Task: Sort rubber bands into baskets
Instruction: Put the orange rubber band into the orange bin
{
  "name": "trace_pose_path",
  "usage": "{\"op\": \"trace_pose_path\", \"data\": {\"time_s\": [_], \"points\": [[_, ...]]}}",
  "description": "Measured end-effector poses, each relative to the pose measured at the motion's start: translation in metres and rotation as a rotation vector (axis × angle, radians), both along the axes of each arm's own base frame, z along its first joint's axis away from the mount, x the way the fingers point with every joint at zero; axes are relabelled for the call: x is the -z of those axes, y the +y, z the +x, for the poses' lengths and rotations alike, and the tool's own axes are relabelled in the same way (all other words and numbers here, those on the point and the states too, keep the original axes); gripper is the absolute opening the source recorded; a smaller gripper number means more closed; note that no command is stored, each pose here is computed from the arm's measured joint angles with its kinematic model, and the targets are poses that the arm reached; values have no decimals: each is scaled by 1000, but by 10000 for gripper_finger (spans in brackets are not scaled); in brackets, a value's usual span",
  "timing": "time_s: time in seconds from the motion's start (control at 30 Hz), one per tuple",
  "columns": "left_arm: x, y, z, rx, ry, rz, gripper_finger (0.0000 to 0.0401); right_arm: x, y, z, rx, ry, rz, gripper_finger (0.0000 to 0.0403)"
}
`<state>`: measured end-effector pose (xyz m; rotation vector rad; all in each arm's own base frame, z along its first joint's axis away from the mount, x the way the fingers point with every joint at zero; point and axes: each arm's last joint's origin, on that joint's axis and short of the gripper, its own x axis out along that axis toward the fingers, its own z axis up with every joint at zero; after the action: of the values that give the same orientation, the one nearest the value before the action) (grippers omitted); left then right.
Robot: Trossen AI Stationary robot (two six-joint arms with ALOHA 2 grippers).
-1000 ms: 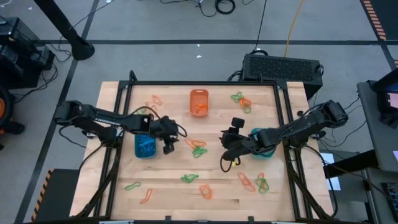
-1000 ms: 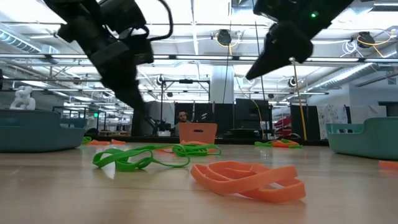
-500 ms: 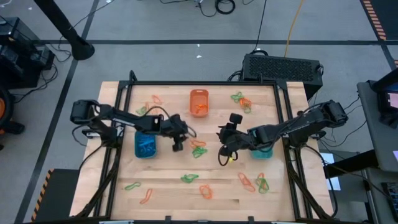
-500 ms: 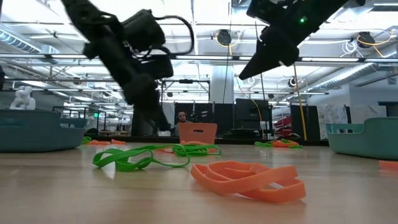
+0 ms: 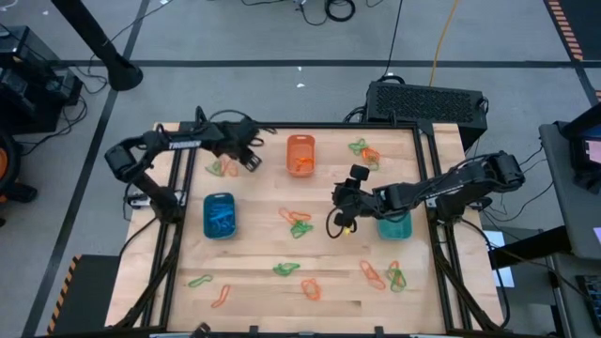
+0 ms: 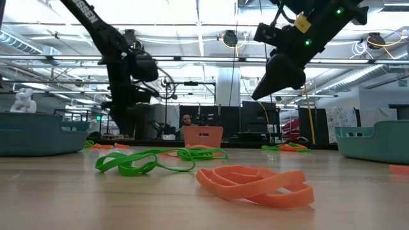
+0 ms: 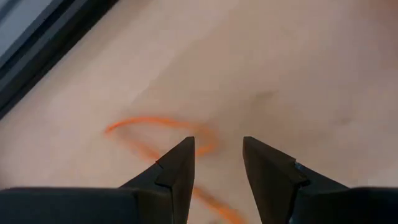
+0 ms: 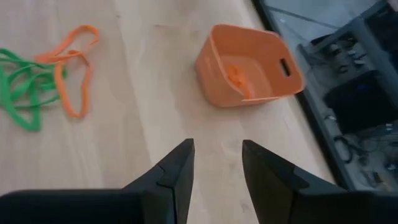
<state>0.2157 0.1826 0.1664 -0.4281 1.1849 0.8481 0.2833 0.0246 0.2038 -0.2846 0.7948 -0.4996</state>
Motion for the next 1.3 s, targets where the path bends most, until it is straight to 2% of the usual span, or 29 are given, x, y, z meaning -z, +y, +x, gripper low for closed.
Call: {"op": "trace_pose_path", "data": {"time_s": [0.13, 0.23, 0.53, 0.8, 1.03, 1.23, 1.3], "points": [[7, 21, -16, -98, 15, -16, 144, 2, -3, 0, -25, 6, 43, 128], [12, 28, -22, -129, 22, -24, 144, 3, -5, 0, -21, 8, 45, 128], [31, 36, -25, -154, 71, -77, 144, 3, -5, 1, -21, 4, 44, 128], [35, 35, -26, -127, 76, -122, 140, 2, -5, 1, -32, 5, 36, 128], [36, 28, -32, -116, 154, -197, 100, 2, -5, 1, -33, 6, 34, 128], [37, 29, -28, -56, 122, -182, 19, 2, -5, 1, -35, 7, 31, 128], [36, 30, -26, -51, 117, -169, 8, 2, -5, 1, -35, 7, 32, 128]]}}
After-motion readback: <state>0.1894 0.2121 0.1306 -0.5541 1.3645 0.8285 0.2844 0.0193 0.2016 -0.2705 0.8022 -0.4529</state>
